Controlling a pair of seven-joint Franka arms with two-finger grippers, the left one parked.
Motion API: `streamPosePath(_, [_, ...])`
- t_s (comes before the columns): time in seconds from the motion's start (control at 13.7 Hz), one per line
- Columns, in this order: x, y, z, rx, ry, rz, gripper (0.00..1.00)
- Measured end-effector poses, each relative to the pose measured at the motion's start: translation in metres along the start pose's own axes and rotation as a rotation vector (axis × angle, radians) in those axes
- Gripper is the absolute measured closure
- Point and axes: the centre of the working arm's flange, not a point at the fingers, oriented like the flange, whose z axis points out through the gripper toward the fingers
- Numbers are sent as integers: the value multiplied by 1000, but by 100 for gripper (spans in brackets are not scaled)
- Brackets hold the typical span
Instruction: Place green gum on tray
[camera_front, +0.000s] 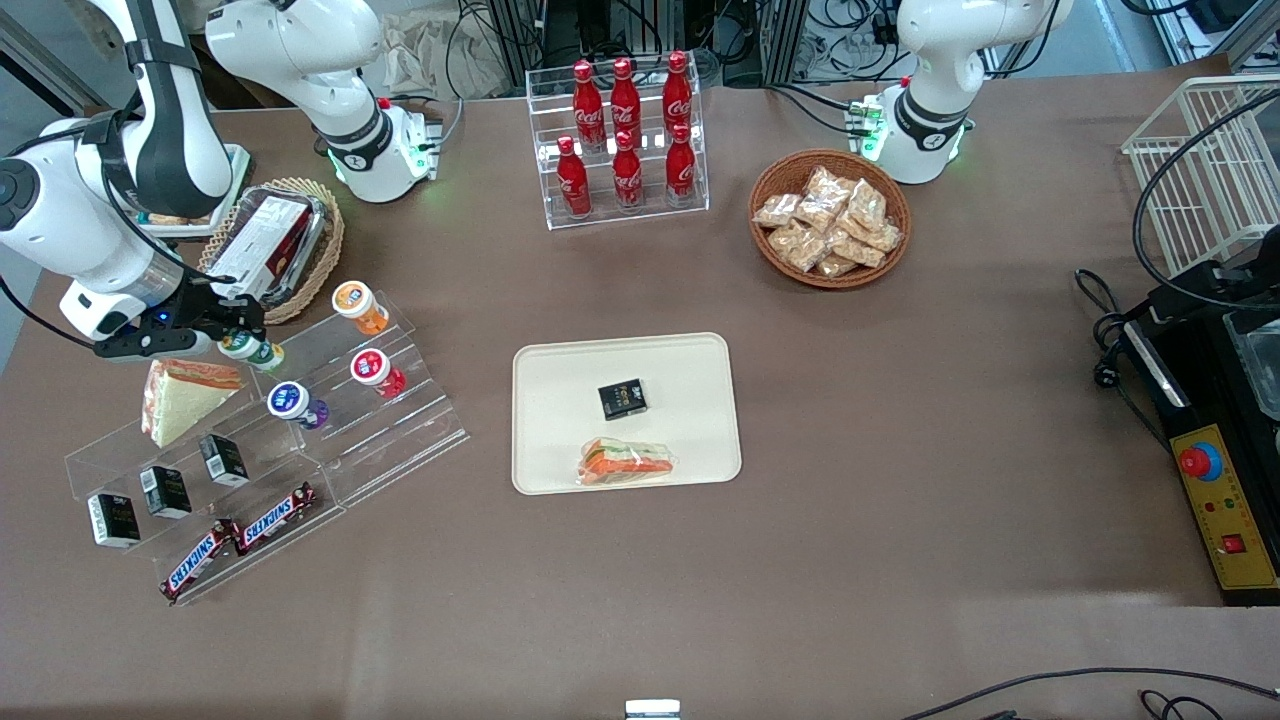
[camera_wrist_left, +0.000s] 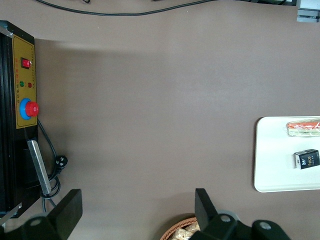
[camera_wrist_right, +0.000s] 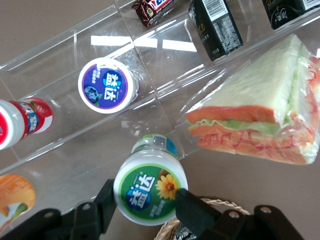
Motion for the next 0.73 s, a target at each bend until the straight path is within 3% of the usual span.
streamPosePath(0.07, [0, -1, 0, 1, 1, -1, 53])
streamPosePath(0.37, [0, -1, 1, 2, -1, 2, 51])
streamPosePath(0.59, [3, -1, -2, 22, -5, 16, 22])
streamPosePath(0.73, [10, -2, -27, 31, -41, 13, 3])
